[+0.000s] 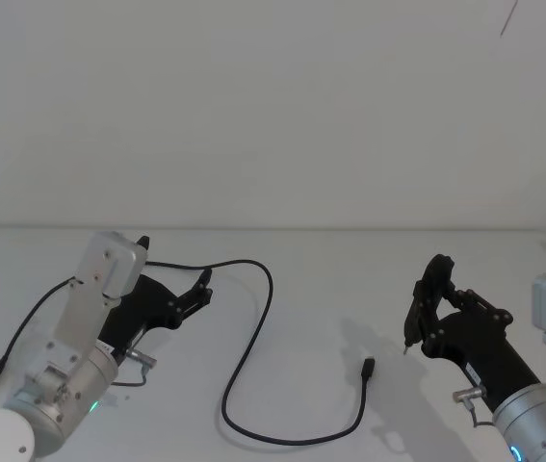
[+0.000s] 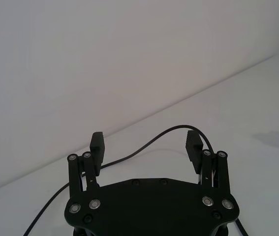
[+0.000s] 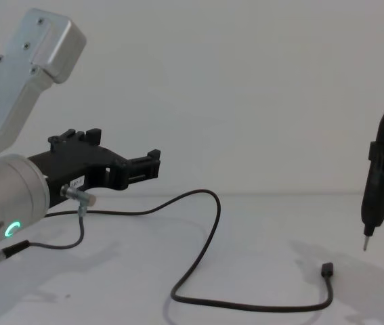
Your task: Pick up the data cable with the one hand.
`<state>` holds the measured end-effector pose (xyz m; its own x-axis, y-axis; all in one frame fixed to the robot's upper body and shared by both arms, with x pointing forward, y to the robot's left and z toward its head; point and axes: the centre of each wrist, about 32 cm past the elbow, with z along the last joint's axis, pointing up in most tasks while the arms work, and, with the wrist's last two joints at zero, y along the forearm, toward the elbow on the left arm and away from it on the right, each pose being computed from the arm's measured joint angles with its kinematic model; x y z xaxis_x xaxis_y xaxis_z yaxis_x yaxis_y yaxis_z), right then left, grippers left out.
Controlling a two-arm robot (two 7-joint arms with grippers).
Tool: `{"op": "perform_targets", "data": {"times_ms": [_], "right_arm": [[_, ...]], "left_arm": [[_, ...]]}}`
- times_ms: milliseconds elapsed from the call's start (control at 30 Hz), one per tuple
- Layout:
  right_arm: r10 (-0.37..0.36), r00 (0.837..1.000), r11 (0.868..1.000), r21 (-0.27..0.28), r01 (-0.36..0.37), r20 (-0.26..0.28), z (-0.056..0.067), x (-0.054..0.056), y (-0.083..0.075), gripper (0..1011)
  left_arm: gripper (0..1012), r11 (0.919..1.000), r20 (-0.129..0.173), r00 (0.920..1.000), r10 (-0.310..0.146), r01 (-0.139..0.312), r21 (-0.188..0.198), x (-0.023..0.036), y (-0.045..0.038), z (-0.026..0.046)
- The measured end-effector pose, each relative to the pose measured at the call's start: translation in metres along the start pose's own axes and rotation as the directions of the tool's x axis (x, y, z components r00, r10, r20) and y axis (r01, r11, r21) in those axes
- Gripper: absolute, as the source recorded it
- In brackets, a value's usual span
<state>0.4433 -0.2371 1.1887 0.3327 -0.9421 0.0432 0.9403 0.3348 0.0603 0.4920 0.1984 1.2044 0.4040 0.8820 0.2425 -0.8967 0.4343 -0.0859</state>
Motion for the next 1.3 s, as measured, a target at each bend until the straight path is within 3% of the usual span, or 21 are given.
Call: {"op": "perform_targets", "data": {"times_ms": [1300], "right_arm": [[0.0, 1.0, 1.0, 0.0, 0.0, 0.0, 0.0, 0.0, 0.0, 279]], "left_arm": [[1001, 1.0, 0.0, 1.0, -0.001, 0.001, 0.0, 0.0, 0.0, 0.0]]}}
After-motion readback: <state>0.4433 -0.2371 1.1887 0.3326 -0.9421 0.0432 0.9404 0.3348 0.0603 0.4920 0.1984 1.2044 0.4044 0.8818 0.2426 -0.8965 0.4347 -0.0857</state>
